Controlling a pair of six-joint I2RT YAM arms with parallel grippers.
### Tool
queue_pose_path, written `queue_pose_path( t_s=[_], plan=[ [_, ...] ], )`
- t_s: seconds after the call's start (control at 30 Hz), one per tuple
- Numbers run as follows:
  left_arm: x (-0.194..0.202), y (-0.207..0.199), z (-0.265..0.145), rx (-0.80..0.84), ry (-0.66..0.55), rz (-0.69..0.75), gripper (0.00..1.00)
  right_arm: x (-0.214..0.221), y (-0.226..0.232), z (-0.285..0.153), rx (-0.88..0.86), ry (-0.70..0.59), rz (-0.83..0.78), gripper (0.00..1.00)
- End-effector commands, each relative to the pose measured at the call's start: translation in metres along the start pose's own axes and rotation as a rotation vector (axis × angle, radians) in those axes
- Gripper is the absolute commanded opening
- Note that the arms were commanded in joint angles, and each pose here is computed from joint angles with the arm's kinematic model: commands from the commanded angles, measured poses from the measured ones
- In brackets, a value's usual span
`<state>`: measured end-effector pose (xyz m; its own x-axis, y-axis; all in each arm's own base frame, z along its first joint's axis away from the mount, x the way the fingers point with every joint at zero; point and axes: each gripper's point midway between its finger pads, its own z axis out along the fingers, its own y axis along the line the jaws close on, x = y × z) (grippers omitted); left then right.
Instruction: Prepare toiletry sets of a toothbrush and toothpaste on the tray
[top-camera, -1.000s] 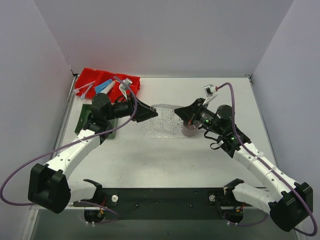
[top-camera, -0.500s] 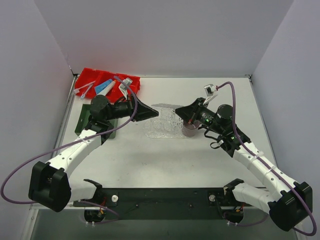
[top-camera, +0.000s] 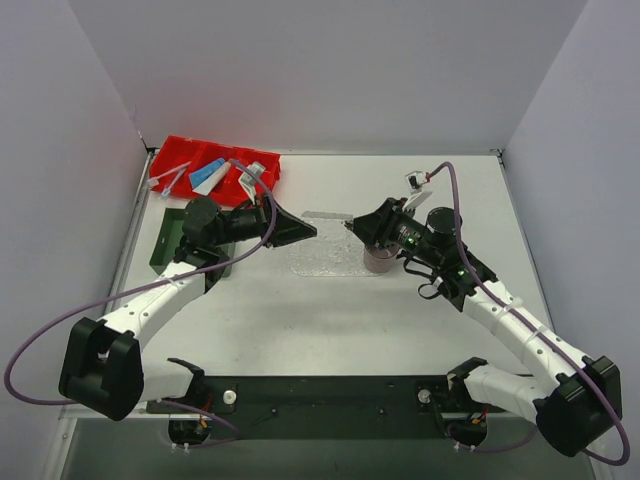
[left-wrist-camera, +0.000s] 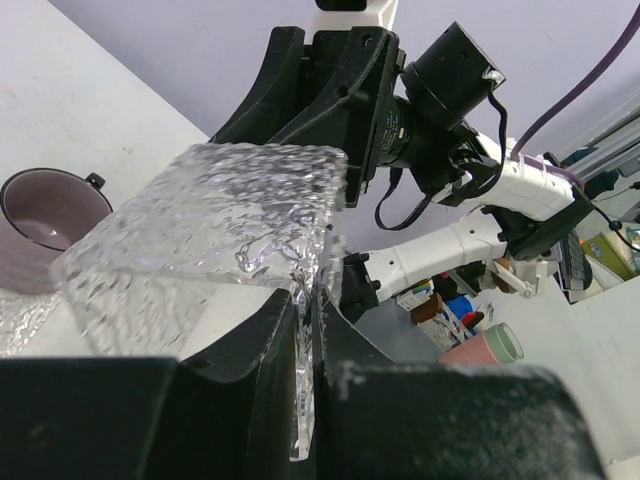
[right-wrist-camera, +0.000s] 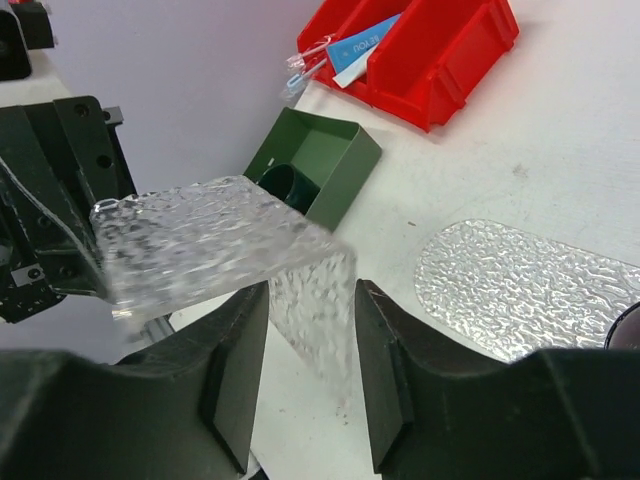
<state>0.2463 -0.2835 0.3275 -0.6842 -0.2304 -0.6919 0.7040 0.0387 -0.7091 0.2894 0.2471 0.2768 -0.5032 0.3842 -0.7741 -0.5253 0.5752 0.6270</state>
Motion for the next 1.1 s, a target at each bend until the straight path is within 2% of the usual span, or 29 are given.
queue_pose_path(
  t_s=[0.0,0.07,0.23,0.37,0.4,0.43,0.5,0.63,0.8,1.07],
  plan=[
    [-0.018,0.001,-0.005,0.005,-0.097,0.062,0.0,-0.029,0.009,-0.001,-0.002,-0.091,-0.039,0.39],
    [-0.019,0.007,-0.008,-0.012,-0.114,0.058,0.0,-0.03,0.006,-0.003,0.017,-0.096,-0.039,0.42],
    [-0.03,0.035,-0.019,-0.114,-0.19,0.014,0.0,-0.035,-0.018,-0.014,0.187,-0.132,-0.052,0.45],
    [-0.028,0.065,-0.026,-0.229,-0.215,-0.037,0.0,-0.037,-0.016,-0.021,0.325,-0.127,-0.177,0.45],
    [-0.027,0.071,-0.028,-0.258,-0.216,-0.044,0.0,-0.021,-0.007,-0.02,0.335,-0.067,-0.211,0.45],
    [-0.025,0.077,-0.029,-0.286,-0.213,-0.053,0.0,-0.033,0.003,-0.02,0.355,-0.09,-0.237,0.45],
    [-0.022,0.088,-0.031,-0.333,-0.211,-0.062,0.0,-0.015,0.015,-0.011,0.343,-0.022,-0.253,0.43],
    [-0.021,0.094,-0.035,-0.38,-0.213,-0.059,0.0,0.001,0.044,0.011,0.29,0.023,-0.236,0.41],
    [-0.022,0.095,-0.037,-0.4,-0.218,-0.052,0.0,0.04,0.051,0.037,0.322,0.173,-0.297,0.41],
    [-0.025,0.094,-0.038,-0.41,-0.22,-0.041,0.0,0.071,0.049,0.057,0.328,0.264,-0.253,0.36]
  ],
)
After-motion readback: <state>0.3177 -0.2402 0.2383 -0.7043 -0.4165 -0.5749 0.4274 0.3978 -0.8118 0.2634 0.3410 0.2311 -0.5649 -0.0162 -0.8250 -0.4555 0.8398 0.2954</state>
